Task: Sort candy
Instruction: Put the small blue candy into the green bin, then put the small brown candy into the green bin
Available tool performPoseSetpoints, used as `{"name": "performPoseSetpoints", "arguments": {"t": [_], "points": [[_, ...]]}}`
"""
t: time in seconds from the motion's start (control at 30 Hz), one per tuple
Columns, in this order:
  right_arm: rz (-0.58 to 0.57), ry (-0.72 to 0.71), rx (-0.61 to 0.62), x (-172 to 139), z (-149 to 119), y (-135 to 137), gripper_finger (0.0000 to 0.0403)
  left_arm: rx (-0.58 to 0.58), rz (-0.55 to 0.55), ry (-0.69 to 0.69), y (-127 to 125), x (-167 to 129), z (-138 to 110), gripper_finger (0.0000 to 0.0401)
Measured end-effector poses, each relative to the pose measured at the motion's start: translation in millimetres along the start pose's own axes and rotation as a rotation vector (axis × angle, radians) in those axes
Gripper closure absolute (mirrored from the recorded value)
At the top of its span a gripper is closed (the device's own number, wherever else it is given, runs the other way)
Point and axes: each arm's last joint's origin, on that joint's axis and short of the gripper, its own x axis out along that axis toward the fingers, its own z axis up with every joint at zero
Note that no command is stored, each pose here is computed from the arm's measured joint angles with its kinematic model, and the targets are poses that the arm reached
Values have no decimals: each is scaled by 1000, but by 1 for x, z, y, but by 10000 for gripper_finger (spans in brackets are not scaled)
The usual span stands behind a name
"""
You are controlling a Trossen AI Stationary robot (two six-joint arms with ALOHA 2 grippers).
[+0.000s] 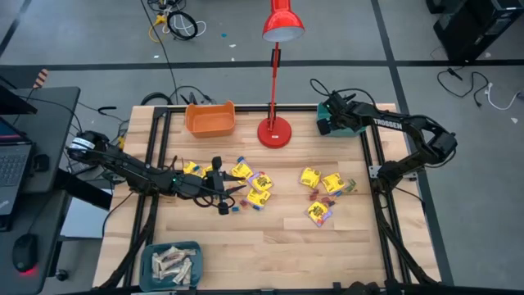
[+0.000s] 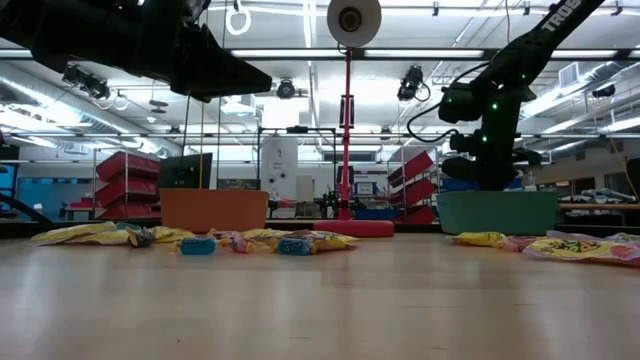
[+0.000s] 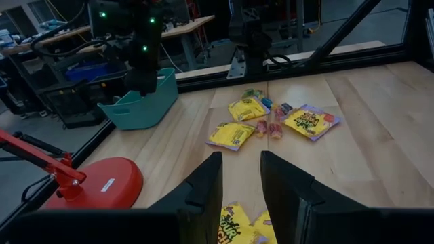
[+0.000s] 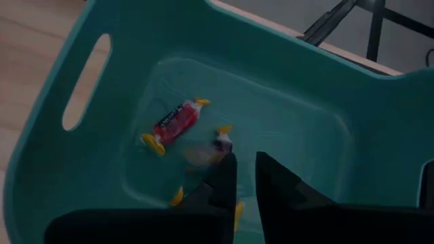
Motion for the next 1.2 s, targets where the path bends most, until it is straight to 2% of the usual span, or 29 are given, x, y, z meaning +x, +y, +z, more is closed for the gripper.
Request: {"name": "performPoseSetpoints", "arguments": {"t": [0.23, 0.47, 0.63, 0.83, 1.03, 1.2], "points": [[-23, -54, 15, -10, 3, -4, 331, -14, -1, 7, 0, 0, -1, 297], [39, -190, 49, -46, 4, -11, 317, -58, -6, 79, -1, 0, -8, 297], [168, -314, 14, -83, -3, -6, 317, -95, -76, 158, -4, -2, -16, 297], [357, -456, -71, -124, -20, 12, 318, -195, -127, 306, -8, -7, -30, 297], [520, -537, -158, -148, -36, 38, 318, -361, -203, 470, -11, -12, -41, 297], [582, -588, -220, -158, -47, 60, 318, -497, -246, 584, -13, -16, -47, 297]]}}
